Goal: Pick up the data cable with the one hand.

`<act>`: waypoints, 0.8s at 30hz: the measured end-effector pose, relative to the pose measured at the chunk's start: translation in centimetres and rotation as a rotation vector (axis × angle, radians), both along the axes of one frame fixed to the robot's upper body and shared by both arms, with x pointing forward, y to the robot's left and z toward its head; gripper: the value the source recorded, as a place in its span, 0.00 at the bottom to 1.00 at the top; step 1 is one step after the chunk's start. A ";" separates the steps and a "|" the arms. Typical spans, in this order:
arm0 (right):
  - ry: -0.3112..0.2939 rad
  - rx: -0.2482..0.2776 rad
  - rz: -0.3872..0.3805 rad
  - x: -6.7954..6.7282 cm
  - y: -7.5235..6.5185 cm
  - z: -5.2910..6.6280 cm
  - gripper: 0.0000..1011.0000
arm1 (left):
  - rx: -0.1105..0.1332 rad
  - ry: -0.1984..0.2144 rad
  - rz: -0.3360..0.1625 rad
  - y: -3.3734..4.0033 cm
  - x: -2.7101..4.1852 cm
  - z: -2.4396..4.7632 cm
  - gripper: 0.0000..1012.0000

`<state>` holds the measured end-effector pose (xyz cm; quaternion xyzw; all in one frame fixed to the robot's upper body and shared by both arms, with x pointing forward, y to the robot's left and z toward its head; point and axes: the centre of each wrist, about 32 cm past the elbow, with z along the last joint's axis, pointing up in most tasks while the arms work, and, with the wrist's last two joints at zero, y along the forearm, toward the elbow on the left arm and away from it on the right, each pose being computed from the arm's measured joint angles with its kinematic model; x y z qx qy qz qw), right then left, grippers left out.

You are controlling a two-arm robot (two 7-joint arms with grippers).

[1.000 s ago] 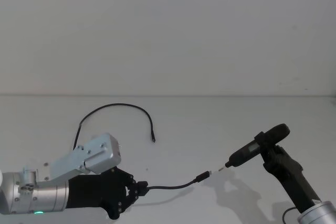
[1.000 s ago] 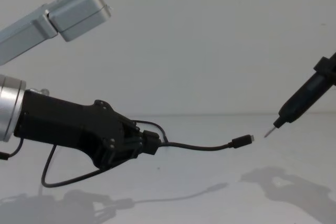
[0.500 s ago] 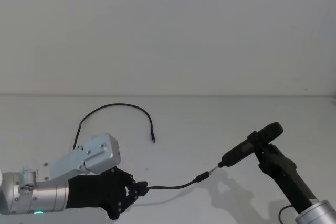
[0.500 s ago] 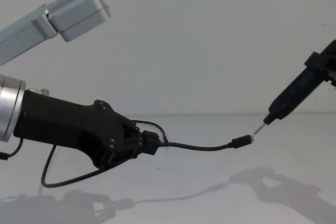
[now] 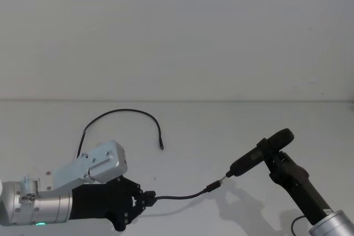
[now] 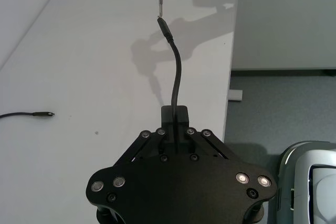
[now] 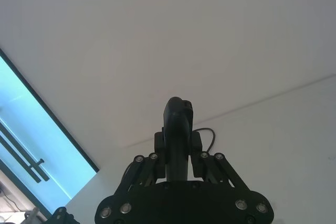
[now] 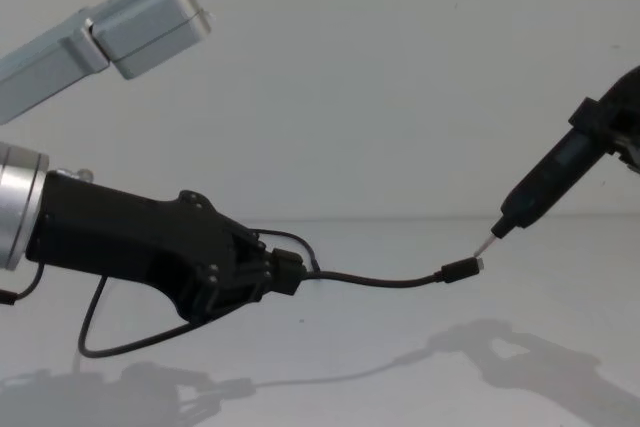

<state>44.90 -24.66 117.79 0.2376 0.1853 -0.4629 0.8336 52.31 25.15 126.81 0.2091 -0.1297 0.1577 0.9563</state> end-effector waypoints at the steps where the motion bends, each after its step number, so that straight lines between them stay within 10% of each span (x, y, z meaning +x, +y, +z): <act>1: 0.000 -0.001 0.000 0.0 0.0 0.0 0.26 | 0.000 0.000 0.000 0.00 0.00 0.00 0.04; 24: 0.013 -0.015 -0.024 -0.1 0.4 0.0 0.26 | 0.000 0.000 0.000 0.00 0.00 0.00 0.04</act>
